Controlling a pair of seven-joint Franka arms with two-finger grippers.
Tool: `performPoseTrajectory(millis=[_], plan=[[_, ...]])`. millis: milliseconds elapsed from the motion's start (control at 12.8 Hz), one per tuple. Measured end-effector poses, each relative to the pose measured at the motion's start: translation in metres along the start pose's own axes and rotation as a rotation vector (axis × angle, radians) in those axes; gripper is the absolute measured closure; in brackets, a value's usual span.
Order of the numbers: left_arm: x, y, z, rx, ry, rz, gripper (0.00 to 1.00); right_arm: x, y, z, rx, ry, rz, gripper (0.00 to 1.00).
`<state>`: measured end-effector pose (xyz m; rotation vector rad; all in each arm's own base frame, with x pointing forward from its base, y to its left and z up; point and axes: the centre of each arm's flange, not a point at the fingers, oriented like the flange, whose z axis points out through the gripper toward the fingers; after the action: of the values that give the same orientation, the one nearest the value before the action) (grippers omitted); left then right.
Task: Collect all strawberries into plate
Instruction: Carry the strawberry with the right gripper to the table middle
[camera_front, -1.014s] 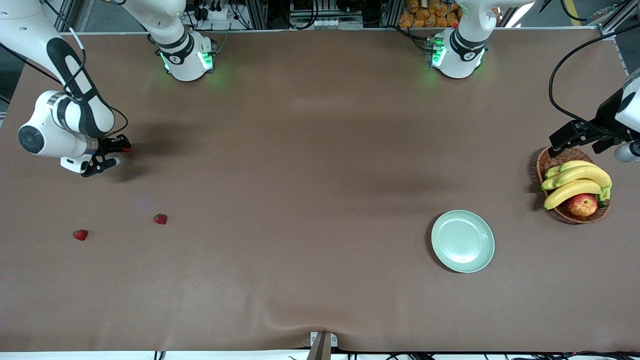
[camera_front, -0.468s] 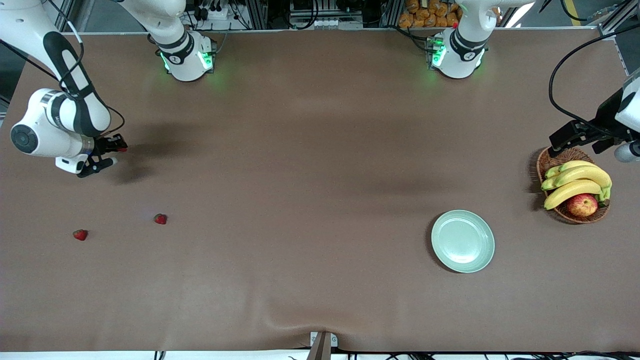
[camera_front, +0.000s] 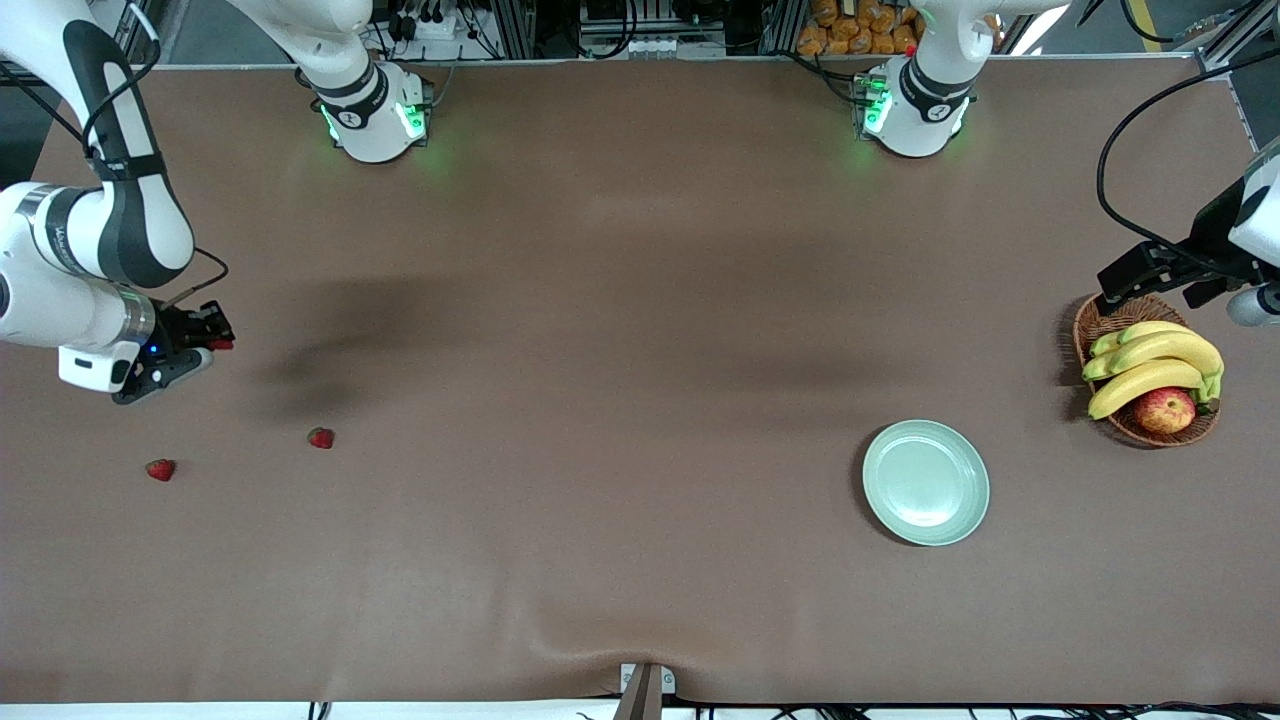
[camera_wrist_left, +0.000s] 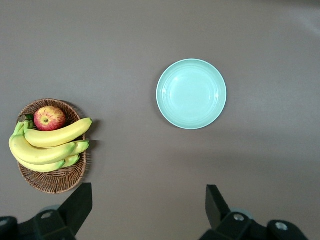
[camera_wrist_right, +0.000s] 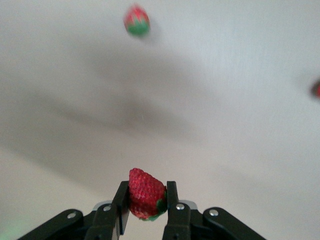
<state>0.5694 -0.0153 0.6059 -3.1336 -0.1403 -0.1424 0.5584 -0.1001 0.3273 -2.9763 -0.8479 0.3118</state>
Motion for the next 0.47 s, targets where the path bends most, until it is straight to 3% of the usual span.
performPoseTrajectory(millis=[468], plan=[[0.000,0.001,0.001,0.000,-0.001,0.002,0.00,0.128,-0.084,-0.006,0.057,0.101,-0.163,0.67]])
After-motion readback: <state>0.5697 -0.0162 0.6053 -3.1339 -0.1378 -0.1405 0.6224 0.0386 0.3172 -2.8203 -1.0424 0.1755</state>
